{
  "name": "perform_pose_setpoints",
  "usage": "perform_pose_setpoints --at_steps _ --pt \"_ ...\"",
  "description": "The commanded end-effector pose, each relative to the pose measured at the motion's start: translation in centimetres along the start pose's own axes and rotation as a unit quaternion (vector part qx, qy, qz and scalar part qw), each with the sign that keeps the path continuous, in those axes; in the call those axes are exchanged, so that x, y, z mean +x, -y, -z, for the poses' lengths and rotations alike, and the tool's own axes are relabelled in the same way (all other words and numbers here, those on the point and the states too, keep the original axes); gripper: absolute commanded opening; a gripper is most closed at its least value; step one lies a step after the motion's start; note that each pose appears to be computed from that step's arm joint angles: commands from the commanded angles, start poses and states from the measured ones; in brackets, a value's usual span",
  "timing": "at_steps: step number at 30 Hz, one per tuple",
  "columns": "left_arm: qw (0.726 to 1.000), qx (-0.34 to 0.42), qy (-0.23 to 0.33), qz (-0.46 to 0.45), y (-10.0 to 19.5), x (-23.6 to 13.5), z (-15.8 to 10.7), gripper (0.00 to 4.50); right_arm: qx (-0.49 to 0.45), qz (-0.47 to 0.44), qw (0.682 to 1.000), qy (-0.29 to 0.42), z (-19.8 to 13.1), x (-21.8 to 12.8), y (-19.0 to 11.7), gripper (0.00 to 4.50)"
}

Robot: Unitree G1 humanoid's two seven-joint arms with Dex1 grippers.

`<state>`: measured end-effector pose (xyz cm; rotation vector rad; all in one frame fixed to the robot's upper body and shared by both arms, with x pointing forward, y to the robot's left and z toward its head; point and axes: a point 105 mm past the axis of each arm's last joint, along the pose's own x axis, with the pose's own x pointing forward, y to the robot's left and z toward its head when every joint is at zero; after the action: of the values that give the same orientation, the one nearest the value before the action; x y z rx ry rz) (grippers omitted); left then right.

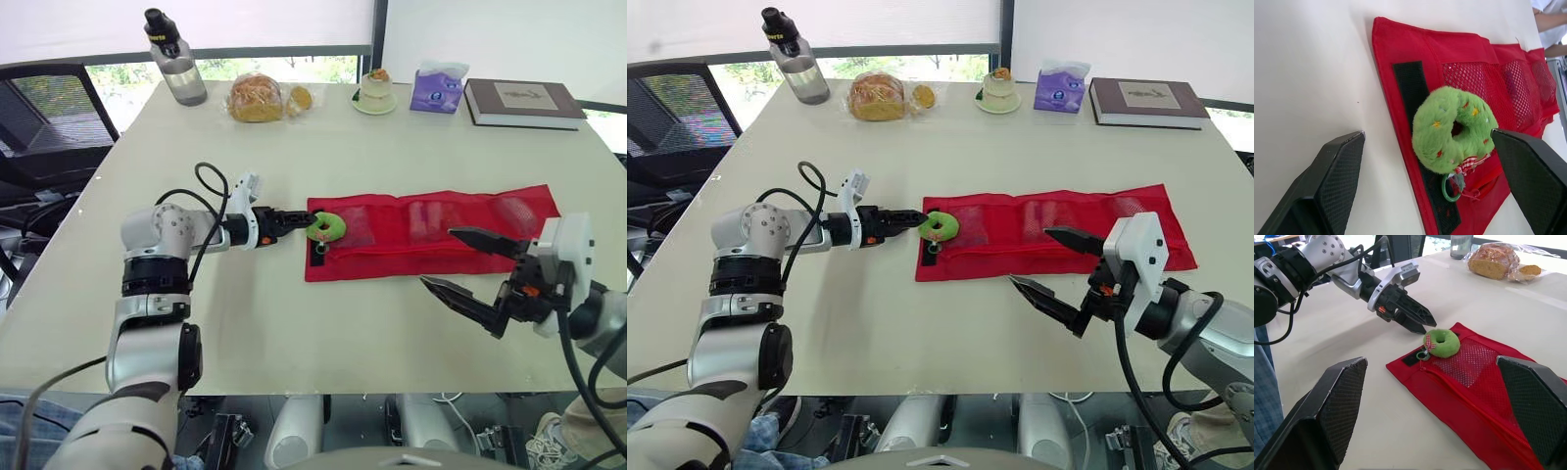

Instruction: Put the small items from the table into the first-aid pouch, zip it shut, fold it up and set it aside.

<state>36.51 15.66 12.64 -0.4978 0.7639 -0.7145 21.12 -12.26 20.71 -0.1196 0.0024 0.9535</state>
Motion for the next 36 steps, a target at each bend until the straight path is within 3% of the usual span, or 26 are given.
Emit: perform_pose_setpoints --at_steps 1,12,18,29,32,36 --pt "0.994 -0.048 -0.085 0.053 0.8 1.7 3.5 4.41 -0.021 -0.006 1.000 0.019 -0.9 0.2 -0.6 4.50" --pt "0.984 -0.099 -0.083 0.123 1.8 2.5 3.0 4.41 -0.023 0.004 1.000 0.020 -0.9 0.2 -0.6 4.50" --pt "0.979 -0.062 -0.096 0.170 2.9 1.9 3.8 4.41 -0.018 0.007 1.000 0.024 -0.7 0.5 -1.0 4.50" --pt "0.980 -0.044 -0.082 0.174 1.6 0.7 4.2 4.41 -0.023 0.009 1.000 0.019 -0.7 0.5 -0.9 4.50" --pt "0.980 -0.043 -0.070 0.179 1.4 0.5 4.2 3.49 -0.024 0.007 1.000 0.018 -0.6 0.6 -0.9 4.50" --pt "0.977 -0.027 -0.066 0.203 2.0 -0.1 4.5 1.53 -0.024 0.005 1.000 0.015 -0.6 0.6 -0.8 4.50"
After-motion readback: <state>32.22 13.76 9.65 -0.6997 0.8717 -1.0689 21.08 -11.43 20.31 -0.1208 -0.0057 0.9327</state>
